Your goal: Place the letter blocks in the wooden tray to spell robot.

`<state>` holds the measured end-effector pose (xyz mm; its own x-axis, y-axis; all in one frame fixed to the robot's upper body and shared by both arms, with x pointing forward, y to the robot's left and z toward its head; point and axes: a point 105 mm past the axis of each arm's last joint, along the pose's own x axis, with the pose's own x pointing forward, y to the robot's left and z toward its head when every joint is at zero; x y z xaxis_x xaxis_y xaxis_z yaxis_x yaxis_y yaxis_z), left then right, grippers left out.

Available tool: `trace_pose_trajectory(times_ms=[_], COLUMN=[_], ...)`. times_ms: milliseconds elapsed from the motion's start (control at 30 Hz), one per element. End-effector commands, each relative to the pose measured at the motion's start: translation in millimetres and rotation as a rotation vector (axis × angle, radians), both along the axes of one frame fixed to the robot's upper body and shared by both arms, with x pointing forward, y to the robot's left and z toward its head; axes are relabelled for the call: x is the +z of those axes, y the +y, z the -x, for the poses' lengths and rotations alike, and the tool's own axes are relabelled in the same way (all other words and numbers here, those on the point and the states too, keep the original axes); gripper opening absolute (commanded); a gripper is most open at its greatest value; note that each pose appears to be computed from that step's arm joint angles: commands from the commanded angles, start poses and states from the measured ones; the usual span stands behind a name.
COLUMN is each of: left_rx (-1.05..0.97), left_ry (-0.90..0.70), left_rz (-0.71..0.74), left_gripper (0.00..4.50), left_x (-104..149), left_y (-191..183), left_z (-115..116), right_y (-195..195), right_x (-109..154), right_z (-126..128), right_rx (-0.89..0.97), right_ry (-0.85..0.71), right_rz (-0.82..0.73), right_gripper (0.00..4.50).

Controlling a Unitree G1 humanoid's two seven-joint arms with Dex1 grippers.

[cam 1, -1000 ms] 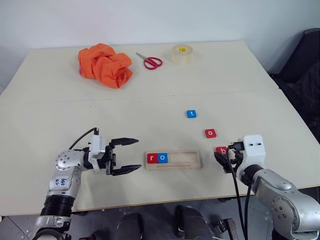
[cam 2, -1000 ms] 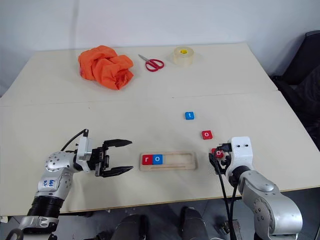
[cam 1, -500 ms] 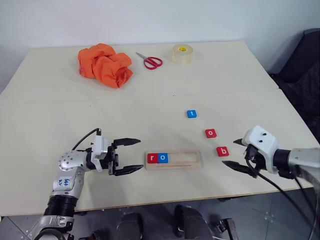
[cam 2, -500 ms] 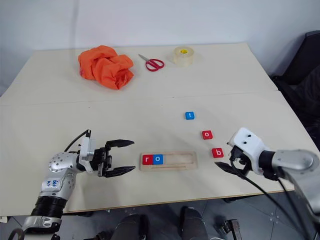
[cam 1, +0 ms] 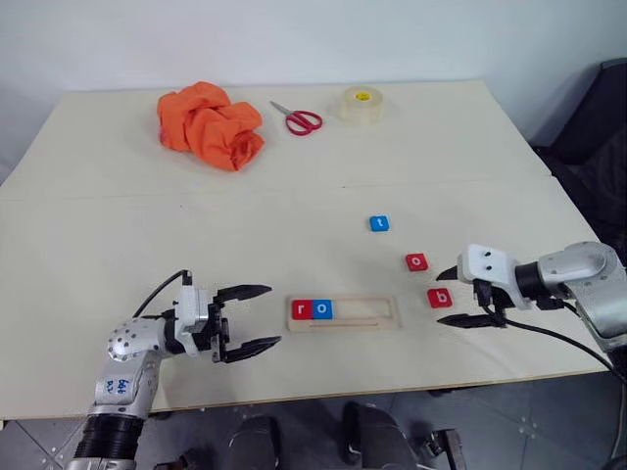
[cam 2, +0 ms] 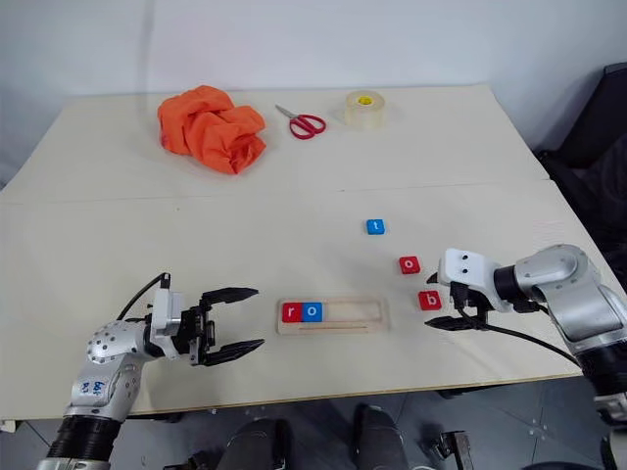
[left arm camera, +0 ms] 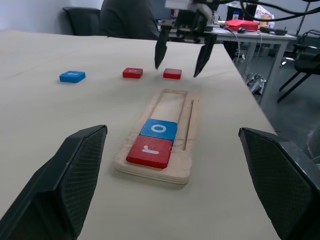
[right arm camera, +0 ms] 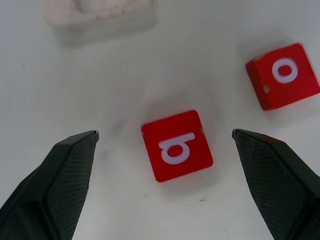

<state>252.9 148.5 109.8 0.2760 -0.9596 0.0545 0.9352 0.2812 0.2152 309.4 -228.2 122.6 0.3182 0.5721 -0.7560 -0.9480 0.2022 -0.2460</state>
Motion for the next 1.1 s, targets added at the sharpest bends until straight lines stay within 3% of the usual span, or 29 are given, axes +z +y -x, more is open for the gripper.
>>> trace_pose_trajectory(times_ms=[33,133,367,600,733,1100], left_rx=[0.012,0.018,0.029,0.031,0.02,-0.009], left_ry=[-0.038,-0.039,-0.039,-0.044,-0.046,-0.08], left_rz=[0.011,0.011,0.008,0.0,-0.008,-0.006], left_gripper=[4.5,4.5,4.5,4.5,4.5,4.5], left_x=[9,9,9,11,11,15], left_y=[1,1,2,6,8,3], left_z=[3,4,5,-1,-7,-26], right_y=[-3,-3,9,13,51,132], right_x=[1,2,10,37,63,62], right_z=[-2,-7,-13,-6,4,19], right_rx=[0.035,0.02,0.018,-0.054,-0.006,0.154], right_ry=[0.001,-0.003,-0.053,-0.1,-0.127,-0.065], right_rz=[0.03,0.029,-0.022,-0.072,-0.17,-0.149], right_gripper=[4.48,3.86,1.52,1.46,1.46,1.46])
